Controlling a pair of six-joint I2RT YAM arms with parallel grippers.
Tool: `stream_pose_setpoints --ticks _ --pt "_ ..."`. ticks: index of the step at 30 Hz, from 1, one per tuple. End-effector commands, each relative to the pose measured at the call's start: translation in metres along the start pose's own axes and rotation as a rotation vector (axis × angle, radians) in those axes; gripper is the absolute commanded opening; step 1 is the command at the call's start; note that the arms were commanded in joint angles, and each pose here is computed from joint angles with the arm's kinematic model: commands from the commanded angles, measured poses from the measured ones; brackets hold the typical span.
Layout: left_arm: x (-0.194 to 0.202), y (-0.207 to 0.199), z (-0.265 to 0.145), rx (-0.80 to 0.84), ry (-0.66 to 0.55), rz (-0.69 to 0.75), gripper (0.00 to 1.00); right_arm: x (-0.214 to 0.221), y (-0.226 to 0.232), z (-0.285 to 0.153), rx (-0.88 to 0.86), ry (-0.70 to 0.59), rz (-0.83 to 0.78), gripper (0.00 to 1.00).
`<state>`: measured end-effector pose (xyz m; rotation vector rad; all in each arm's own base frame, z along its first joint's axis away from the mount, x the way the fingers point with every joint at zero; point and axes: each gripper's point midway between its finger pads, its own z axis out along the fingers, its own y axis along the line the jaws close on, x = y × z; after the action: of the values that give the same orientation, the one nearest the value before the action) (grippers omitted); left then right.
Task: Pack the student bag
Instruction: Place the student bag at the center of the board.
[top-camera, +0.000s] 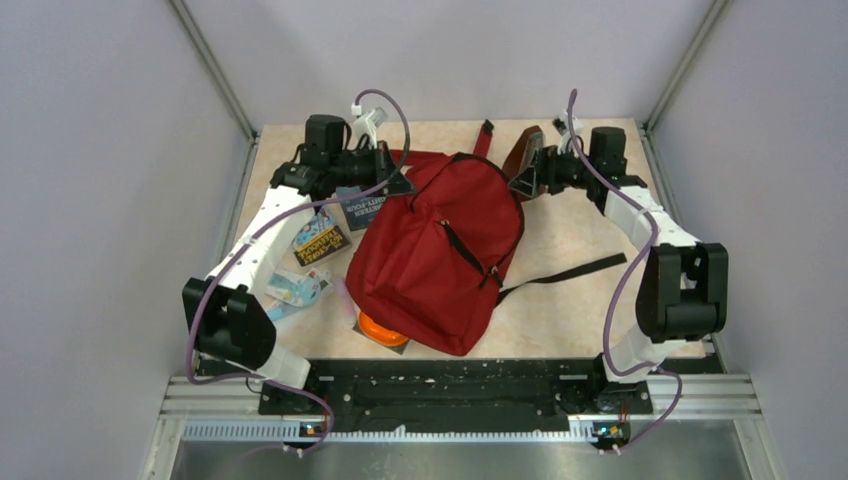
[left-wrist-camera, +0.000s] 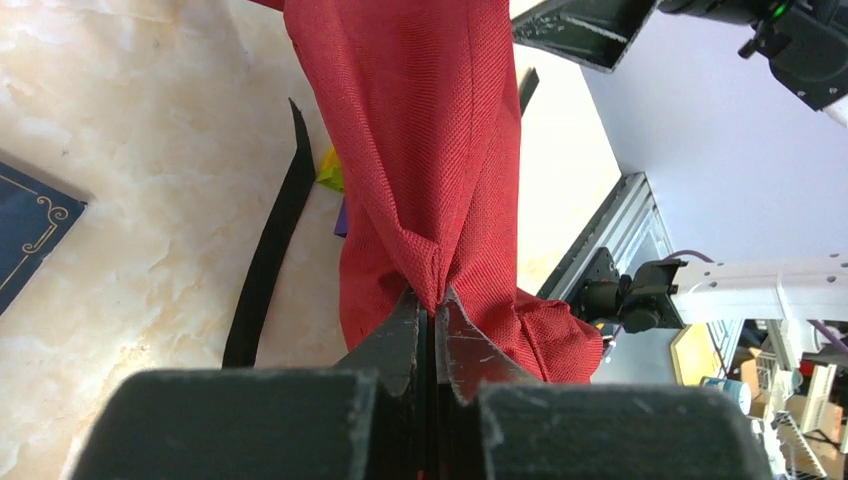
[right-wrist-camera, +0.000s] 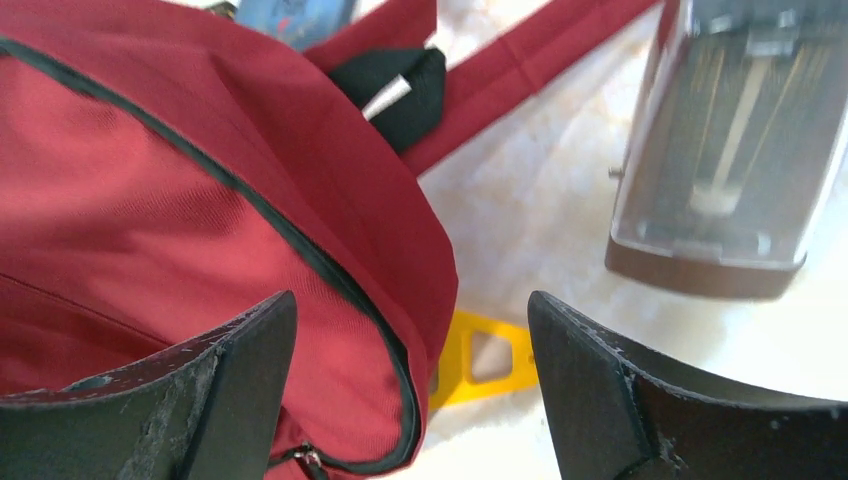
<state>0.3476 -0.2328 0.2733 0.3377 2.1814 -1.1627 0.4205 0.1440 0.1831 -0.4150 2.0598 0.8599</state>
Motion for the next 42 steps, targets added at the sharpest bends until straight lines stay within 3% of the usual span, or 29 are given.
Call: stream_pose_setpoints --ticks 1,10,12,15,17,19,20,27,30,35,38,42 --pt "-0.018 -0.031 -0.009 0.042 -0.033 0.137 0.0 -0.037 0.019 0.012 -0.128 -0.125 -0.111 0.83" --pt "-0.028 -0.035 -0.007 0.032 -0.057 0.169 0.0 -0.033 0.041 0.038 -0.202 -0.071 -0.175 0.8" --pt "-0.032 -0.036 -0.006 0.037 -0.064 0.177 0.0 -0.027 0.051 0.039 -0.221 -0.057 -0.173 0.76" --pt "-0.039 -0.039 -0.003 0.048 -0.07 0.185 0.0 -0.02 0.061 0.036 -0.219 -0.049 -0.143 0.56" --pt "-0.046 -0.039 0.001 0.049 -0.084 0.188 0.0 -0.018 0.047 0.032 -0.1 -0.055 -0.12 0.35" --pt "-0.058 -0.041 0.005 0.056 -0.112 0.189 0.0 -0.01 0.031 0.023 0.019 -0.03 -0.115 0.06" --pt "-0.064 -0.042 0.008 0.061 -0.128 0.19 0.0 -0.007 0.028 0.017 0.057 -0.012 -0.117 0.0" --pt "-0.094 -0.027 0.045 -0.054 -0.2 0.239 0.03 -0.003 -0.002 -0.056 0.478 0.016 -0.063 0.0" --pt "-0.101 -0.02 0.058 -0.095 -0.216 0.239 0.14 0.011 -0.003 -0.083 0.577 0.018 -0.003 0.0" --pt "-0.119 -0.008 0.057 -0.195 -0.271 0.227 0.75 0.039 -0.011 -0.119 0.763 -0.047 0.188 0.0" --pt "-0.13 0.006 0.033 -0.345 -0.337 0.254 0.86 0.059 -0.023 -0.141 0.899 -0.079 0.27 0.0" --pt "-0.119 0.009 0.004 -0.417 -0.35 0.277 0.91 0.069 -0.029 -0.144 0.938 -0.094 0.292 0.0"
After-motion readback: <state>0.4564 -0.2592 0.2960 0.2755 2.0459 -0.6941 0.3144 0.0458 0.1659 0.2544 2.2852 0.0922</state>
